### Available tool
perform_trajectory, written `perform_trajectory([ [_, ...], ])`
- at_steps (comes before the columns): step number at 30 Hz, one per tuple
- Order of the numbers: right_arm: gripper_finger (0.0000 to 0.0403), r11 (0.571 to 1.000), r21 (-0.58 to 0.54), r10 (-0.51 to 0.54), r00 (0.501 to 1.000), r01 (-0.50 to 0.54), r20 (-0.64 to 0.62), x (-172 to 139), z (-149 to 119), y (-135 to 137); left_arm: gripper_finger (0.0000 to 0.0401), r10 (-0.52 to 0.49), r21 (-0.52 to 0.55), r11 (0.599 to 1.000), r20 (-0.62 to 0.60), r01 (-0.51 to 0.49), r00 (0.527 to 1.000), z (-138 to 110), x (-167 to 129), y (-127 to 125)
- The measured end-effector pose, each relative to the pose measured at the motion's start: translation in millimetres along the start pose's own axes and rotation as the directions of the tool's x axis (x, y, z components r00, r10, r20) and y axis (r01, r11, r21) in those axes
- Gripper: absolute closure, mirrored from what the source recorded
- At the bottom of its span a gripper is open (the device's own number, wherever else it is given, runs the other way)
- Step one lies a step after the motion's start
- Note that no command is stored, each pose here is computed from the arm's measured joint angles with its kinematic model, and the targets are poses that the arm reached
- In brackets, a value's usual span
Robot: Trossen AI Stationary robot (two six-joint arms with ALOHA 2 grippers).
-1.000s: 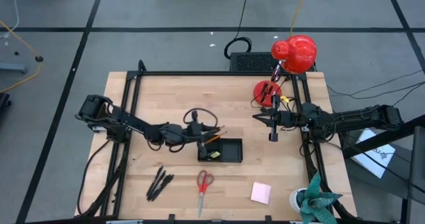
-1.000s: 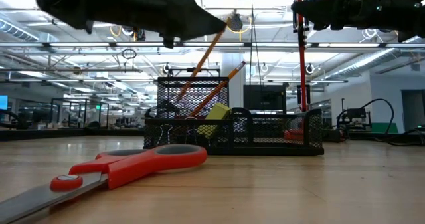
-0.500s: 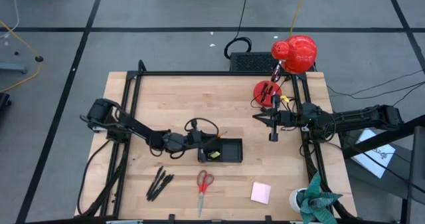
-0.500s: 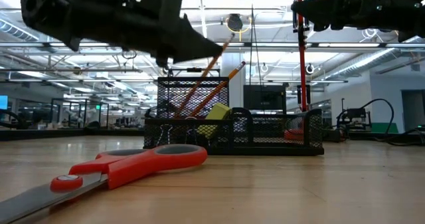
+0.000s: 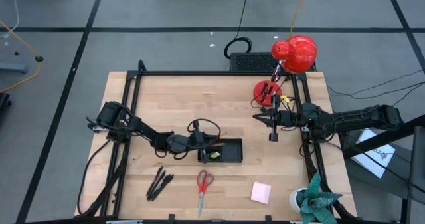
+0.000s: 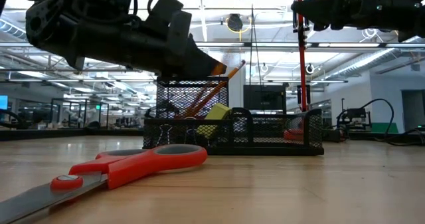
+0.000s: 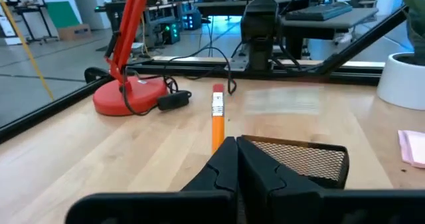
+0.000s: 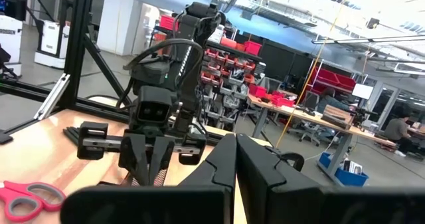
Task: Pick and place office supplies into organizer
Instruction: Put the orange pencil into the black desk organizer, then put the black pen into the black desk organizer
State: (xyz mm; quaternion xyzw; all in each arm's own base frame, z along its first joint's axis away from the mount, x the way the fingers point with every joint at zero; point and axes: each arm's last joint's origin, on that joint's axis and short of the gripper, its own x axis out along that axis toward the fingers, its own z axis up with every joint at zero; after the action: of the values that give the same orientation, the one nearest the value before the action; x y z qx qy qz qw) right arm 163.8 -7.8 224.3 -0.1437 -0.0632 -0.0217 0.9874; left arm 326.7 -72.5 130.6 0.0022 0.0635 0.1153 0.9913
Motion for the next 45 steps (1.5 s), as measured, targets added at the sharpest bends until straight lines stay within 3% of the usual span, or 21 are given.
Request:
perform_trajectory([
  [12,0.0399,1.000,-0.005,-0.002,1.000,0.002,0.007,0.0,0.6,-0.2,0.0286,0.004,0.085,0.996,0.024,-0.006,1.000,13.5,-4.8,1.0],
  [15,0.0399,1.000,-0.016,-0.002,1.000,0.002,0.007,0.0,0.6,-0.2,0.0265,-0.008,0.075,0.997,0.064,0.004,0.998,31.1,-10.3,1.8],
  [20,0.0399,1.000,-0.016,-0.002,1.000,0.002,0.006,0.0,0.6,-0.2,0.0241,0.009,0.139,0.990,0.027,-0.012,1.000,67.2,-23.5,-0.6],
  [25,0.0399,1.000,-0.017,0.000,1.000,0.000,-0.002,0.0,-0.2,0.0,0.0236,0.089,0.172,0.983,-0.160,-0.060,0.983,115.6,-44.8,-14.9],
  [29,0.0399,1.000,-0.017,0.000,1.000,0.000,-0.001,0.0,-0.1,0.0,0.0236,0.092,0.147,0.988,-0.378,-0.038,0.921,140.2,-65.1,-33.8],
  [32,0.0399,1.000,-0.015,0.004,1.000,-0.004,-0.015,0.0,-1.4,0.4,0.0236,0.077,0.059,0.997,-0.509,-0.054,0.857,145.3,-76.4,-48.2],
  [34,0.0399,1.000,-0.015,0.006,1.000,-0.007,-0.022,-0.1,-2.1,0.6,0.0236,0.051,0.006,0.998,-0.601,-0.059,0.798,141.2,-85.9,-56.9],
  [38,0.0399,1.000,-0.013,0.009,1.000,-0.009,-0.029,0.0,-2.7,0.8,0.0242,-0.037,-0.124,0.990,-0.690,-0.068,0.723,131.4,-95.5,-80.2],
  [45,0.0399,1.000,-0.012,0.009,0.999,-0.010,-0.031,-0.1,-3.1,0.8,0.0298,-0.117,-0.239,0.958,-0.831,-0.158,0.544,99.1,-103.2,-114.1],
])
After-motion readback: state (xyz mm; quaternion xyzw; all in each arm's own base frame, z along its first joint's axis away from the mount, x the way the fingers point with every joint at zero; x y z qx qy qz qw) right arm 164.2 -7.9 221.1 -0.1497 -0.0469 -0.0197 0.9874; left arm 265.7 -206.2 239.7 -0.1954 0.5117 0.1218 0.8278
